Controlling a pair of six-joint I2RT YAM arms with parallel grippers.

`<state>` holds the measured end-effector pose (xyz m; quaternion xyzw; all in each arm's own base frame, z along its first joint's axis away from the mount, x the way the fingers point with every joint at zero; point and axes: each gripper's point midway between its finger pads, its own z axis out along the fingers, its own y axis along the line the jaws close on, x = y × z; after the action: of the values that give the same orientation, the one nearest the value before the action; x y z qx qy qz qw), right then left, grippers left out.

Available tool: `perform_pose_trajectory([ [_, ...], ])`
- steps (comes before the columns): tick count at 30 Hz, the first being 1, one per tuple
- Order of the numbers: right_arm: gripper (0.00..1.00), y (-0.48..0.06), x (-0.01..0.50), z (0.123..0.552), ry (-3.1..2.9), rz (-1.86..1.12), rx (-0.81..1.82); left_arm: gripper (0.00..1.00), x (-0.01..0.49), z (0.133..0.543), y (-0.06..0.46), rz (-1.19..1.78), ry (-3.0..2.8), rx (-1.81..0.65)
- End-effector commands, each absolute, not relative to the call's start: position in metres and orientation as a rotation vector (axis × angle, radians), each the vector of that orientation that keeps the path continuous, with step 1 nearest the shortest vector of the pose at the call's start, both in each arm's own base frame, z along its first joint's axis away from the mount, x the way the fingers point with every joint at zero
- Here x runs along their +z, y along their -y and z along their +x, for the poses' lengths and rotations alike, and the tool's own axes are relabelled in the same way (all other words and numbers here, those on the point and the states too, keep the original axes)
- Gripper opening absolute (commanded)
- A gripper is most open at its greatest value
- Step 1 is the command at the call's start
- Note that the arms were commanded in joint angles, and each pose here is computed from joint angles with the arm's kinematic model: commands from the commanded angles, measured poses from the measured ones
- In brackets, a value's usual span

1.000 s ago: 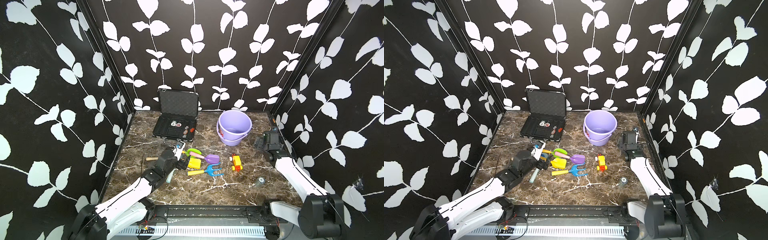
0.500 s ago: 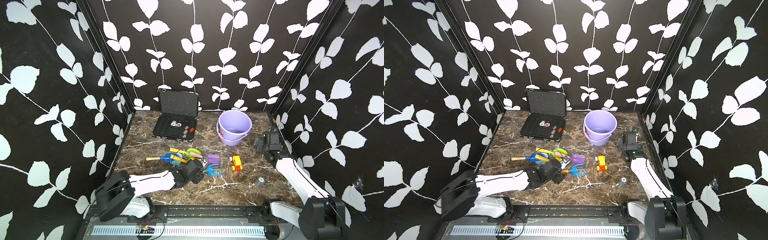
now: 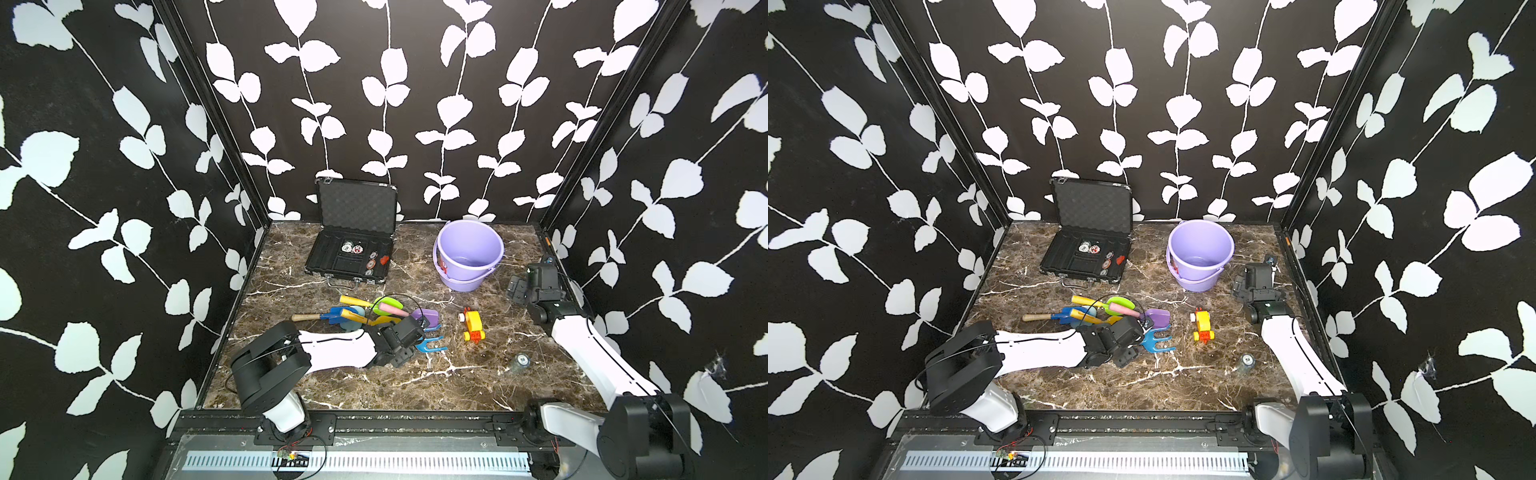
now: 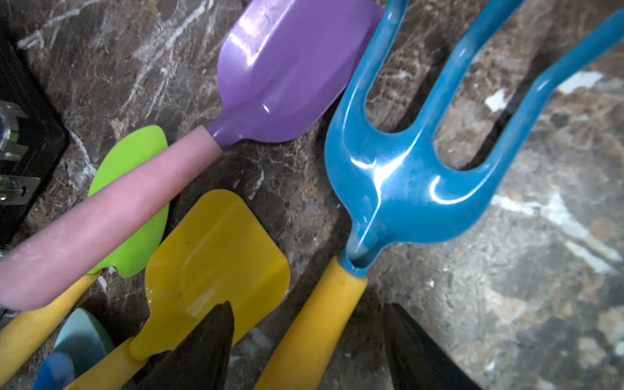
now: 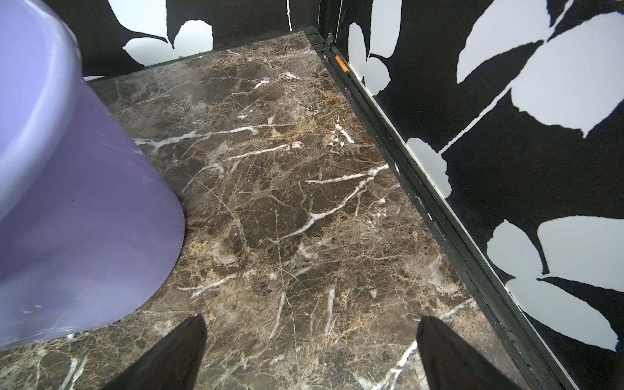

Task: Organize the gardening tools
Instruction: Pick up the gardening tool from the center of the board.

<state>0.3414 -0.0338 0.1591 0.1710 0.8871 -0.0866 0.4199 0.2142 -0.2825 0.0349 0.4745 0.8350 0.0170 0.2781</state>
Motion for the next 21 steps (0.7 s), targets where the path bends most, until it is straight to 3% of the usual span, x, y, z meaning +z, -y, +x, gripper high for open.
perform_pose_trajectory([
  [1, 0.99, 0.033, 0.171, 0.345, -2.185, 0.443, -0.200, 0.69, 0.032, 0.210, 0.275, 1.297, -2.293, 0.090],
  [6, 1.00, 0.034, 0.172, 0.345, -2.182, 0.448, -0.206, 0.68, 0.024, 0.201, 0.270, 1.329, -2.351, 0.093],
  [13, 0.99, 0.035, 0.172, 0.344, -2.184, 0.452, -0.212, 0.53, 0.014, 0.200, 0.263, 1.312, -2.419, 0.066],
  [21, 0.99, 0.036, 0.172, 0.343, -2.186, 0.460, -0.223, 0.48, 0.013, 0.190, 0.271, 1.341, -2.434, -0.036],
])
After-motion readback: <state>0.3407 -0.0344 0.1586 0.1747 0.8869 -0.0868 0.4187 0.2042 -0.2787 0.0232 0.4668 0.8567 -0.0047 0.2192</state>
